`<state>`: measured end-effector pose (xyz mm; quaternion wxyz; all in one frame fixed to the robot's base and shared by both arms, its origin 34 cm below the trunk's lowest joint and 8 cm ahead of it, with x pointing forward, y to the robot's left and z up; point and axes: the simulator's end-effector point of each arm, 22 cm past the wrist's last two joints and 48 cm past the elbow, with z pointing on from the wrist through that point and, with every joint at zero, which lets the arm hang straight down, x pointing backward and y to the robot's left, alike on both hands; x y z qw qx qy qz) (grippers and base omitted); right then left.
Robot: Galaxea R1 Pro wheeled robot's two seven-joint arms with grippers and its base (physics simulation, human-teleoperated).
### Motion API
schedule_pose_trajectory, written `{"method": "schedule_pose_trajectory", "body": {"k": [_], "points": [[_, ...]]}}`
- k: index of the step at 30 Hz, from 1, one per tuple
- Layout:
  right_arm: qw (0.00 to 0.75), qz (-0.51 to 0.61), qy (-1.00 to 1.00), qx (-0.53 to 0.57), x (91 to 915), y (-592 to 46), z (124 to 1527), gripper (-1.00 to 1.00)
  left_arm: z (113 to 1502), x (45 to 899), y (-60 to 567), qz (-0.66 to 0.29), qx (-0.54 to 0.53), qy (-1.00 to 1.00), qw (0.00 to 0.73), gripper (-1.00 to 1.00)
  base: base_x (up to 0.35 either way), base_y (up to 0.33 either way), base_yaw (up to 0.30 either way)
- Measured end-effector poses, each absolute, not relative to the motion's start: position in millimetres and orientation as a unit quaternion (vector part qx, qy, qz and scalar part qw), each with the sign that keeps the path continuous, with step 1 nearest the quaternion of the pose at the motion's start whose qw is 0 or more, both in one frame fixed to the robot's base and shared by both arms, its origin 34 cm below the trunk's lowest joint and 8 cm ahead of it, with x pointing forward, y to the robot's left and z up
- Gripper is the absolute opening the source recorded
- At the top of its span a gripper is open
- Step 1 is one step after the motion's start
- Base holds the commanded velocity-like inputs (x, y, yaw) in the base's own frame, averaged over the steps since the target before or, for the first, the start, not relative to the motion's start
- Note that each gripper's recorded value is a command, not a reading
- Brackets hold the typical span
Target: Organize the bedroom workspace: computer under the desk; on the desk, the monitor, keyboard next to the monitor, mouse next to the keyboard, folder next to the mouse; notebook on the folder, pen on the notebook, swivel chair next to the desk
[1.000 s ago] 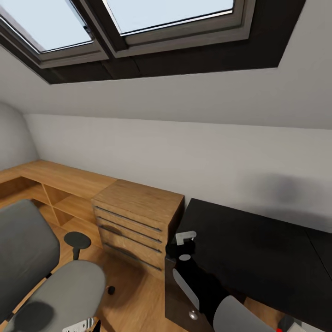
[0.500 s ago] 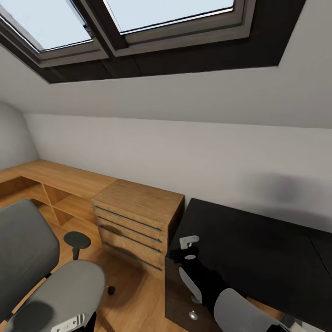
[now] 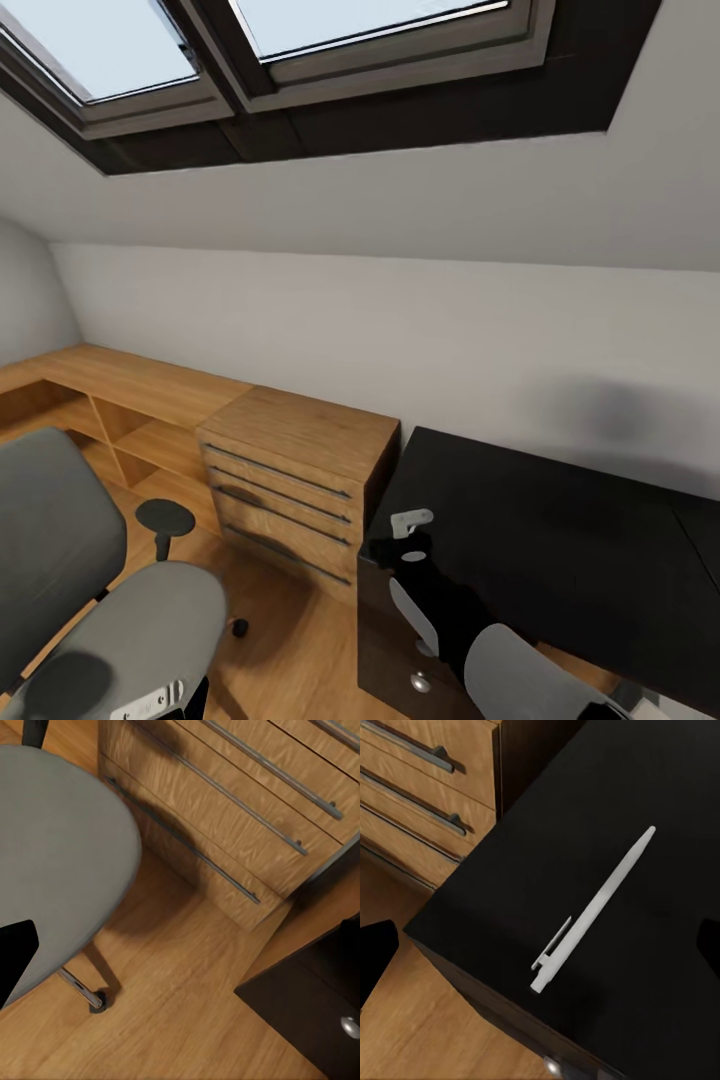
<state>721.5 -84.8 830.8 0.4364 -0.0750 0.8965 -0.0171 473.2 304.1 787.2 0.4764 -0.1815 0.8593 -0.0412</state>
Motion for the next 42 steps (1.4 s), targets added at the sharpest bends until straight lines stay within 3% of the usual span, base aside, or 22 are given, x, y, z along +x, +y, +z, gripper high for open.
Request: {"method": "schedule_pose_trajectory", "body": {"k": [6, 13, 24, 42], "points": [[0.512, -0.018, 0.858, -0.041, 744.3, -99.5, 841.9, 1.0, 779.0, 473.9, 304.1, -0.041, -0.181, 0.86, 0.476, 1.0, 0.0, 0.0, 0.0], [0.516, -0.028, 0.855, -0.038, 749.5, -109.3, 831.4, 1.0, 769.2, 474.6, 304.1, -0.041, -0.181, 0.86, 0.475, 1.0, 0.0, 0.0, 0.0], [0.492, -0.059, 0.868, -0.033, 765.9, -137.0, 815.4, 1.0, 752.3, 474.9, 303.0, -0.041, -0.182, 0.861, 0.474, 1.0, 0.0, 0.0, 0.0], [0.432, -0.05, 0.899, -0.048, 758.3, -122.2, 783.4, 1.0, 725.5, 475.9, 303.5, -0.041, -0.181, 0.861, 0.474, 1.0, 0.0, 0.0, 0.0]]}}
